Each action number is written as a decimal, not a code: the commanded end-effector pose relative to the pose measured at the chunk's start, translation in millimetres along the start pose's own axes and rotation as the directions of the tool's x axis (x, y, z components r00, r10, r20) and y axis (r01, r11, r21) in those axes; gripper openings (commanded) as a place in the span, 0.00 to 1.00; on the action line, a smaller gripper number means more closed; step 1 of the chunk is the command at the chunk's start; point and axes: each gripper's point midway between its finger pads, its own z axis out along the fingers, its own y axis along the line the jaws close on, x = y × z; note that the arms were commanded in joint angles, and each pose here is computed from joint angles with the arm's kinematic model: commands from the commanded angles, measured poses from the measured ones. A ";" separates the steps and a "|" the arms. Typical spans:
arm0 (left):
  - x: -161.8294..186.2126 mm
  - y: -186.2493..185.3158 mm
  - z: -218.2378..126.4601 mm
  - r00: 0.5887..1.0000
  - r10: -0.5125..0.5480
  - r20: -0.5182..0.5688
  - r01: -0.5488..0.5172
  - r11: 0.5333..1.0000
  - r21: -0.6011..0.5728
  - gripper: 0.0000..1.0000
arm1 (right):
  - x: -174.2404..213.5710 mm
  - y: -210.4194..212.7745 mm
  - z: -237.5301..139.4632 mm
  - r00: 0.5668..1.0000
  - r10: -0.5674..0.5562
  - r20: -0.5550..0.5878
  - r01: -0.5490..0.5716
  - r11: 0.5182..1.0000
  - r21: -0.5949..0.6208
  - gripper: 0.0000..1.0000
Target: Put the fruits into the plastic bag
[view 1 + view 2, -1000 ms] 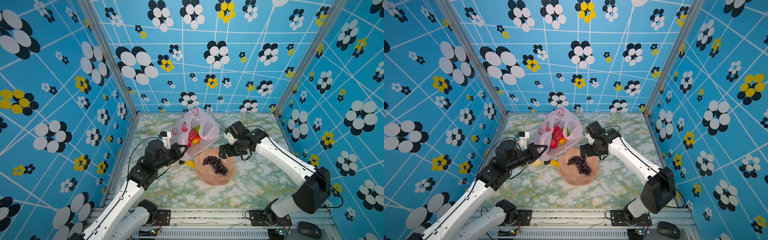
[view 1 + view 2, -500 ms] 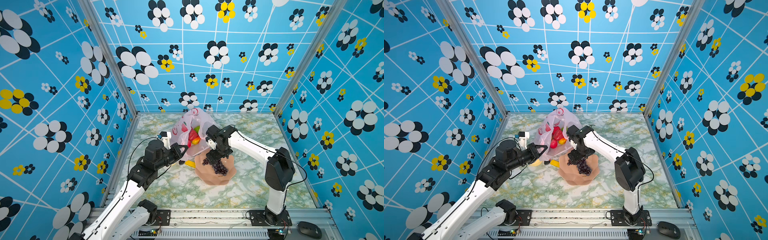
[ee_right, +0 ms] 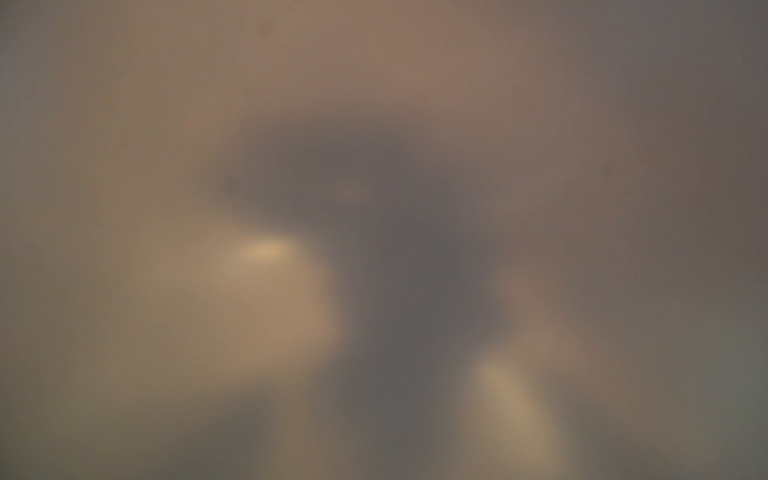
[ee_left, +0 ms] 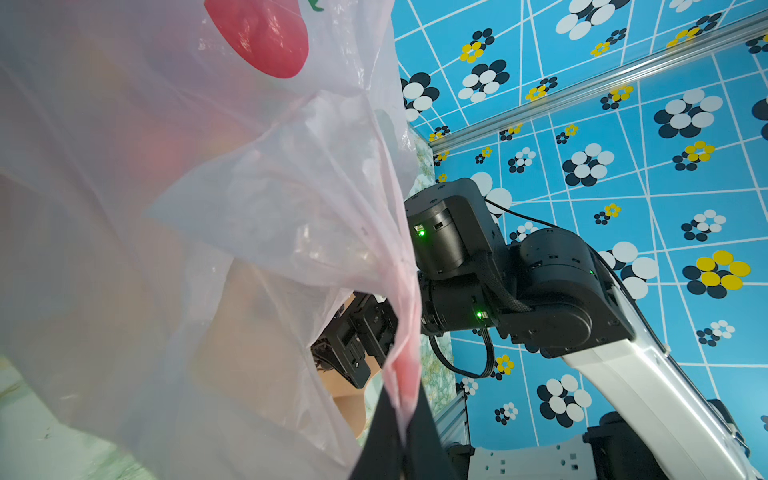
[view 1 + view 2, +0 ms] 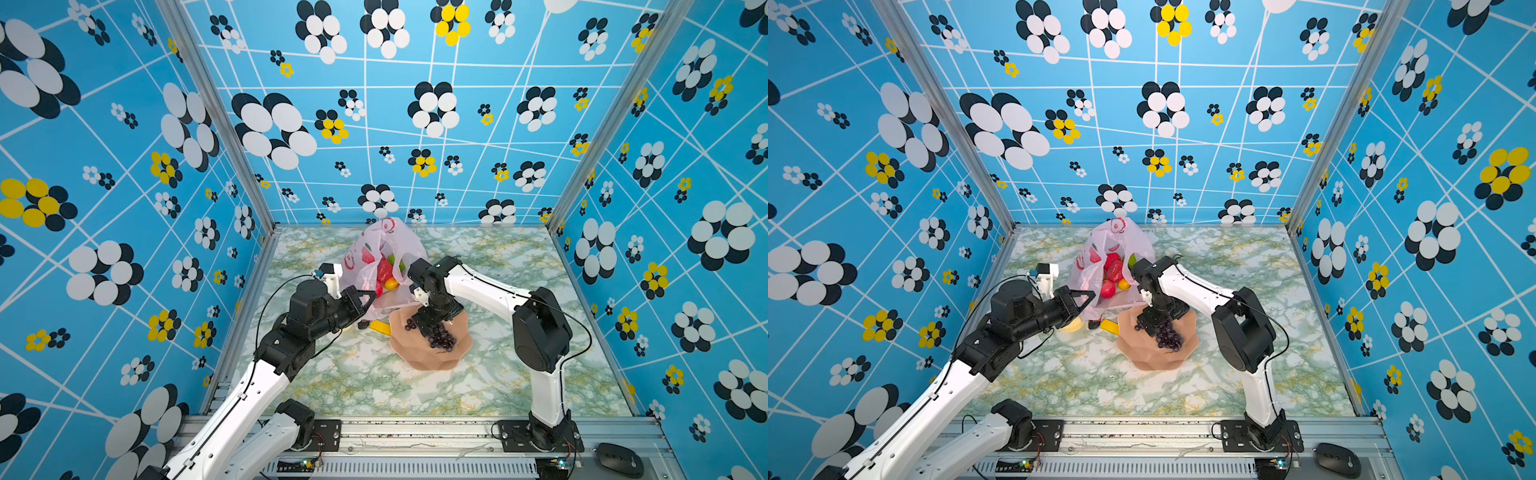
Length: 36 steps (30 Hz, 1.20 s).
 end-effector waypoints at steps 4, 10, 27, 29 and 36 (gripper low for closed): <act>-3.7 -9.2 -7.1 0.999 0.032 0.020 -0.032 0.999 0.017 0.00 | -0.2 3.5 14.8 0.999 -0.017 -0.033 0.017 1.000 -0.014 0.99; -3.2 -7.2 -7.1 0.999 0.026 0.020 -0.026 1.000 0.014 0.00 | 0.4 5.9 27.6 0.999 -0.013 -0.051 0.011 1.000 -0.027 0.99; -2.8 -3.7 -6.3 1.000 0.012 0.022 -0.013 1.000 0.010 0.00 | 9.3 -14.3 59.4 0.996 0.063 -0.062 -0.056 0.993 0.105 0.92; -2.8 -3.8 -5.4 1.000 0.009 0.020 -0.009 1.000 0.013 0.00 | 8.0 -13.6 56.4 0.996 0.077 -0.032 -0.074 0.992 0.102 0.90; -2.0 -4.4 -3.3 1.000 0.001 0.013 -0.001 1.000 0.017 0.00 | 4.4 -7.0 49.9 0.995 0.096 0.007 -0.097 0.994 0.060 0.83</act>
